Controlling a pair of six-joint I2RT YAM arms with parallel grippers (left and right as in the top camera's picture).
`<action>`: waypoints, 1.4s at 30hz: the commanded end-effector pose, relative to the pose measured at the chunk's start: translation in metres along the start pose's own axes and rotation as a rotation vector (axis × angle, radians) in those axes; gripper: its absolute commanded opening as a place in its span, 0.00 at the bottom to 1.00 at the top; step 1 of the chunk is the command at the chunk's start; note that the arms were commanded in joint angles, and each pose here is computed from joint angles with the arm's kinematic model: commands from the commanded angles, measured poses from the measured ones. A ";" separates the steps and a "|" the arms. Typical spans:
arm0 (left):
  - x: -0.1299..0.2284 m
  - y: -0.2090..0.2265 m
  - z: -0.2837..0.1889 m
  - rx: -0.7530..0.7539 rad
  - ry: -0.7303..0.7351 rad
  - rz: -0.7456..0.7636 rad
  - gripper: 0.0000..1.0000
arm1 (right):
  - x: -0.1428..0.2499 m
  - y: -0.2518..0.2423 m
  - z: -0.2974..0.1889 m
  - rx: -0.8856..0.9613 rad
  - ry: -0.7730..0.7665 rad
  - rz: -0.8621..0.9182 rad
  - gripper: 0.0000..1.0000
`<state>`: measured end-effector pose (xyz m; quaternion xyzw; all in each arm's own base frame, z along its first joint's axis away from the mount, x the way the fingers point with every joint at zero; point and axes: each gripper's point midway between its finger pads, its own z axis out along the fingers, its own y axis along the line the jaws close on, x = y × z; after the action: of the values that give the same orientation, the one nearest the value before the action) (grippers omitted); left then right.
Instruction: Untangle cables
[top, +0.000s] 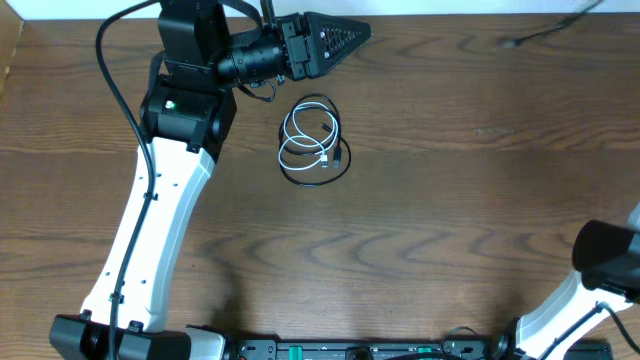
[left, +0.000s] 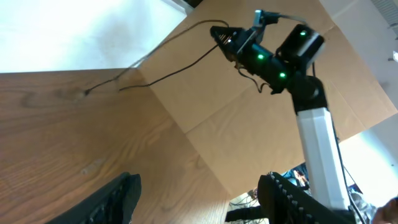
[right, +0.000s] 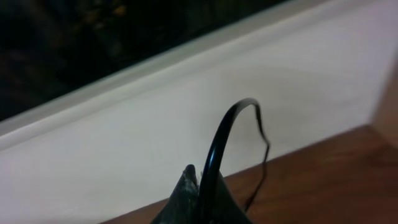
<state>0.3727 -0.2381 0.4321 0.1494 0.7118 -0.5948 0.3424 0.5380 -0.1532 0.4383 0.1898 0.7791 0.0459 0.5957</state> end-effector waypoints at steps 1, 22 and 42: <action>-0.002 -0.003 -0.002 0.002 -0.003 0.015 0.65 | 0.003 -0.041 0.019 0.105 -0.004 0.001 0.01; -0.001 0.006 -0.002 -0.037 -0.011 -0.017 0.65 | 0.189 -0.178 0.095 0.370 0.486 0.174 0.99; 0.063 0.177 -0.028 -0.762 0.132 0.009 0.65 | 0.240 -0.041 0.068 -0.077 0.779 0.179 0.95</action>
<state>0.4103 -0.1937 0.3083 0.0512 0.8682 -0.3647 0.3327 0.5300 -0.1703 0.1511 0.2808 0.9207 0.1445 0.2292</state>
